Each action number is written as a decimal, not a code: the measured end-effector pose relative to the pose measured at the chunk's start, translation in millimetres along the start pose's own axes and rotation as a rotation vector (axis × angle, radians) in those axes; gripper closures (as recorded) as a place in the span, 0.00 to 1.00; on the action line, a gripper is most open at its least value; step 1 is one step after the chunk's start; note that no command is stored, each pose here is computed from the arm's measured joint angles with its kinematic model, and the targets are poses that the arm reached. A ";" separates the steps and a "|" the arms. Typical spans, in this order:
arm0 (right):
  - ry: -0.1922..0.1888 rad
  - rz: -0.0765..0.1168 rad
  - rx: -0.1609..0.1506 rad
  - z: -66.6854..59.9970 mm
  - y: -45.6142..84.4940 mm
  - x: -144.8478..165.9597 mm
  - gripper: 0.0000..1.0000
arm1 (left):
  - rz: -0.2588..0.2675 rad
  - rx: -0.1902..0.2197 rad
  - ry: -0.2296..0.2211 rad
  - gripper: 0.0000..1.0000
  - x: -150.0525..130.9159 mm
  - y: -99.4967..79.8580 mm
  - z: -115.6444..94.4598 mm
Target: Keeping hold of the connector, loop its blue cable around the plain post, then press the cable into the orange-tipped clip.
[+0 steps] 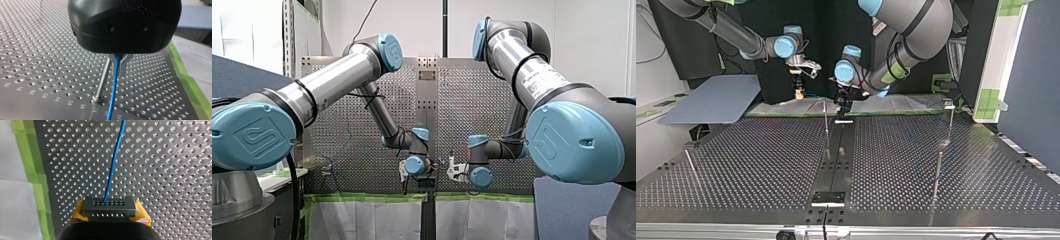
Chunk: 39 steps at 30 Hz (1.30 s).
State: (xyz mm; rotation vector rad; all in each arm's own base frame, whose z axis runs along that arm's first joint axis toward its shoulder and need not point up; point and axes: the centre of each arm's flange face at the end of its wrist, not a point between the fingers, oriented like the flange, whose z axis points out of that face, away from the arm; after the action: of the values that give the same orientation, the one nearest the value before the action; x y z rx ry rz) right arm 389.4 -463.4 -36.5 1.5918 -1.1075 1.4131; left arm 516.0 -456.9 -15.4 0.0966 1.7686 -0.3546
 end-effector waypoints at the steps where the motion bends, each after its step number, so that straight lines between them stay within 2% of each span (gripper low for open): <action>1: 0.003 0.000 -0.001 2.2 0.6 1.4 1.00 | -0.008 0.004 -0.004 0.98 -1.7 -0.5 1.8; 4: 0.013 0.000 -0.007 9.5 3.7 6.2 1.00 | -0.033 0.019 -0.012 0.98 -5.8 -2.2 7.7; 7: 0.024 0.001 -0.015 15.8 8.0 10.2 1.00 | -0.052 0.032 0.000 0.98 -1.3 -2.2 13.8; 11: 0.036 0.000 -0.027 23.1 15.3 14.6 1.00 | -0.040 0.022 0.023 0.98 11.4 -1.8 22.8; 22: 0.062 0.008 -0.052 45.2 37.4 27.4 1.00 | -0.083 0.012 -0.024 0.98 -15.2 2.4 56.0; 29: 0.065 0.010 -0.071 64.6 53.4 40.7 1.00 | -0.068 -0.015 -0.026 0.98 -31.4 14.6 69.9; 39: 0.070 0.012 -0.082 76.3 70.4 48.3 1.00 | -0.042 -0.051 -0.015 0.98 -37.8 30.9 76.3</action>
State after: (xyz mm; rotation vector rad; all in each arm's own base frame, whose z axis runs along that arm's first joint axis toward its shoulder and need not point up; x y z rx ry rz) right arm 353.3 -566.0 -0.5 1.4694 -1.1208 1.4032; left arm 604.2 -444.8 1.2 0.0204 1.7657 -0.3396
